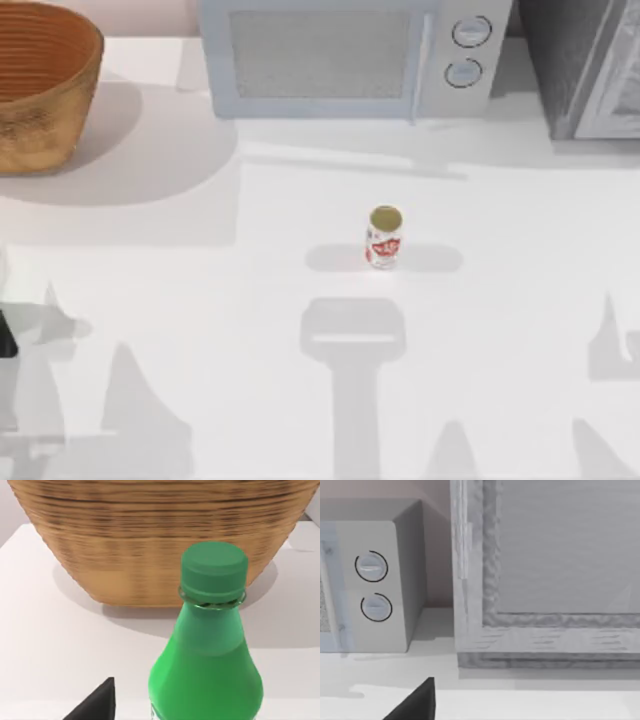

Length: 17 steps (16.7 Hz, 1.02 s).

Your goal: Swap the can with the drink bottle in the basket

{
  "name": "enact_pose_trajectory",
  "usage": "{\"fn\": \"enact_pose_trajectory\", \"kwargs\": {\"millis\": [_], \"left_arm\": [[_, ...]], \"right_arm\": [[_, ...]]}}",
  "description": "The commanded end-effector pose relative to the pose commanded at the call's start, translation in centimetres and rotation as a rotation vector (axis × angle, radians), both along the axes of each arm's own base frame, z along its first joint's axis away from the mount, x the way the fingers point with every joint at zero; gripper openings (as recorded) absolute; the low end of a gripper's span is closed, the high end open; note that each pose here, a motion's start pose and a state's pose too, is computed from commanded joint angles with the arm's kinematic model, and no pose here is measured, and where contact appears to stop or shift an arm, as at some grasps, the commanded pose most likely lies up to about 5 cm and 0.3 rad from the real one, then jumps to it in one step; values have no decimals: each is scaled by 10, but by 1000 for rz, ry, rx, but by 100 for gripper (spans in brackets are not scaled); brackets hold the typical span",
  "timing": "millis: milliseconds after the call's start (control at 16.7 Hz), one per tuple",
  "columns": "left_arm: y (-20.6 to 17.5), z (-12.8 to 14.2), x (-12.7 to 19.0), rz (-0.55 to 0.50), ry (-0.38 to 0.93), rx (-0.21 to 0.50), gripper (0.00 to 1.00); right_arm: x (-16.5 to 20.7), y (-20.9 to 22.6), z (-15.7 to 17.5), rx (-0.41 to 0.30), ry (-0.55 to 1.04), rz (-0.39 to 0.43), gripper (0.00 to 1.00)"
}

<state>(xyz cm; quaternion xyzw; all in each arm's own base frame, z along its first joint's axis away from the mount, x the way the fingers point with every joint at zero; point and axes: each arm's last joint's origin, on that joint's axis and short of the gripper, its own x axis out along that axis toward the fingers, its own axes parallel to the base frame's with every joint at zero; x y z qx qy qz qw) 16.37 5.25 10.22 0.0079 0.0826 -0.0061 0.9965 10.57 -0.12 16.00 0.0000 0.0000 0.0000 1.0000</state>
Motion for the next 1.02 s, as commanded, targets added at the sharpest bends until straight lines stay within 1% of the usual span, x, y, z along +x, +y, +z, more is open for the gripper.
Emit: {"fn": "enact_pose_trajectory", "kwargs": {"millis": [420, 840, 900, 1020], "left_arm": [[14, -26, -4, -5, 29, -11, 100], [16, -31, -5, -6, 36, -14, 100], [14, -38, -8, -8, 91, -44, 100], [16, -36, -5, -7, 70, -31, 100]], "right_arm": [[0, 0, 0, 0, 0, 0, 100], [0, 0, 0, 0, 0, 0, 100], [0, 0, 0, 0, 0, 0, 100], [0, 0, 0, 0, 0, 0, 100]]}}
